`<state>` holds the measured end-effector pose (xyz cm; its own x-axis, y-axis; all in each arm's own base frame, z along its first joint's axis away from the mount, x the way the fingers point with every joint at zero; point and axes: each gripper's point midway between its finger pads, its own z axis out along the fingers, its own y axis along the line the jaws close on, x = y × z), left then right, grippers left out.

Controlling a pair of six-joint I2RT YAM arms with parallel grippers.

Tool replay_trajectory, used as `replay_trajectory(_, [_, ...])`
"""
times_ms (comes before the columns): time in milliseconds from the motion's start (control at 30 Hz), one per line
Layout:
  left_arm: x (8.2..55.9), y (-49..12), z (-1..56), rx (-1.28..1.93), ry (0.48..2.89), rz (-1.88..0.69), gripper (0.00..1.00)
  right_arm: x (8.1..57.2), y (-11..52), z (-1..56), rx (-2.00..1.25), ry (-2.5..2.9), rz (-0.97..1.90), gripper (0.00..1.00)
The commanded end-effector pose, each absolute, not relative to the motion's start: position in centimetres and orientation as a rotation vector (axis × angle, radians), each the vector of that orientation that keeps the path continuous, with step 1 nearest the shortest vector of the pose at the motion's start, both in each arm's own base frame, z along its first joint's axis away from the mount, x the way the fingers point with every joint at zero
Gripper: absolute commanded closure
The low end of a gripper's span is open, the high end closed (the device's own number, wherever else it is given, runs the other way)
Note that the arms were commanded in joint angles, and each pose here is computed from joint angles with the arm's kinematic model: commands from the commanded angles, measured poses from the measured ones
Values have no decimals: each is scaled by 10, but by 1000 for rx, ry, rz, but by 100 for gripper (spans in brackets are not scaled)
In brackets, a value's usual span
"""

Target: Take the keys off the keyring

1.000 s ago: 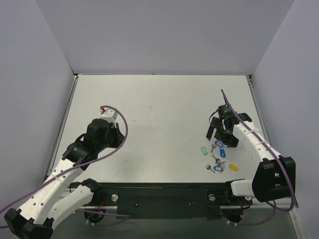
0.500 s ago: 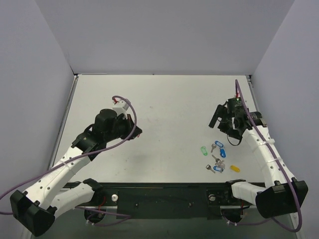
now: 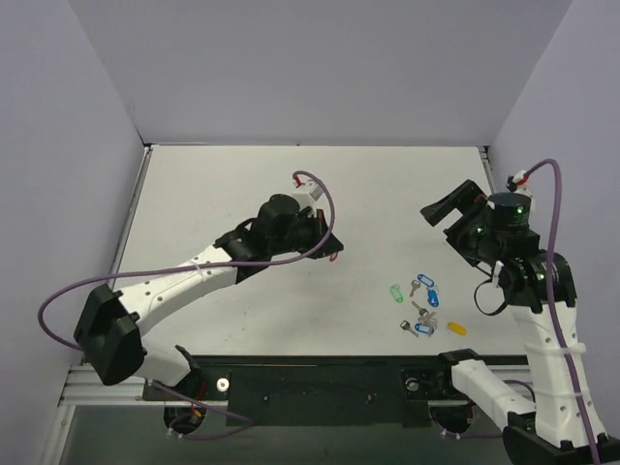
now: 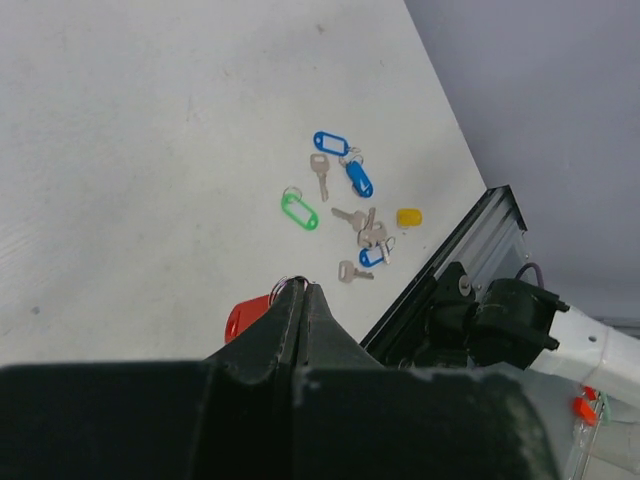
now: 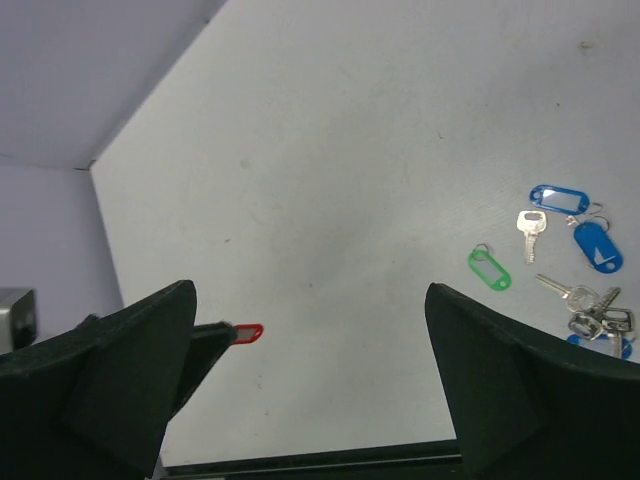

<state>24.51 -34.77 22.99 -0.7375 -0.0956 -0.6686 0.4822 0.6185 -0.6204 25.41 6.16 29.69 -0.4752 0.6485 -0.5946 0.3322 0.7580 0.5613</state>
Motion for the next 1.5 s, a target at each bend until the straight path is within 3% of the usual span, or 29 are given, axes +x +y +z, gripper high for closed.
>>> replay_trajectory(0, [264, -405, 279, 297, 1990, -1246, 100, 242, 63, 349, 855, 1898, 640, 8])
replay_trajectory(367, [263, -545, 257, 393, 2004, -1479, 100, 222, 71, 381, 818, 1816, 763, 9])
replay_trajectory(533, [265, -578, 247, 316, 2012, -1645, 100, 221, 73, 390, 798, 1811, 781, 9])
replay_trajectory(733, [258, -598, 230, 328, 2075, -1671, 100, 222, 74, 390, 795, 1816, 781, 11])
replay_trajectory(767, [256, -599, 228, 334, 2084, -1673, 97, 222, 74, 390, 792, 1818, 782, 11])
replay_trajectory(800, [255, -601, 226, 342, 2092, -1679, 78, 222, 74, 389, 790, 1820, 780, 11])
replay_trajectory(833, [253, -601, 222, 344, 2111, -1673, 68, 222, 74, 388, 789, 1823, 778, 11])
replay_trajectory(867, [251, -602, 220, 352, 2121, -1675, 29, 222, 75, 387, 791, 1825, 779, 11])
replay_trajectory(1167, [238, -601, 232, 426, 2094, -1718, 19, 223, 74, 388, 783, 1823, 768, 12])
replay_trajectory(1467, [251, -553, 266, 417, 2030, -1595, 14, 226, 74, 391, 722, 1837, 739, 12])
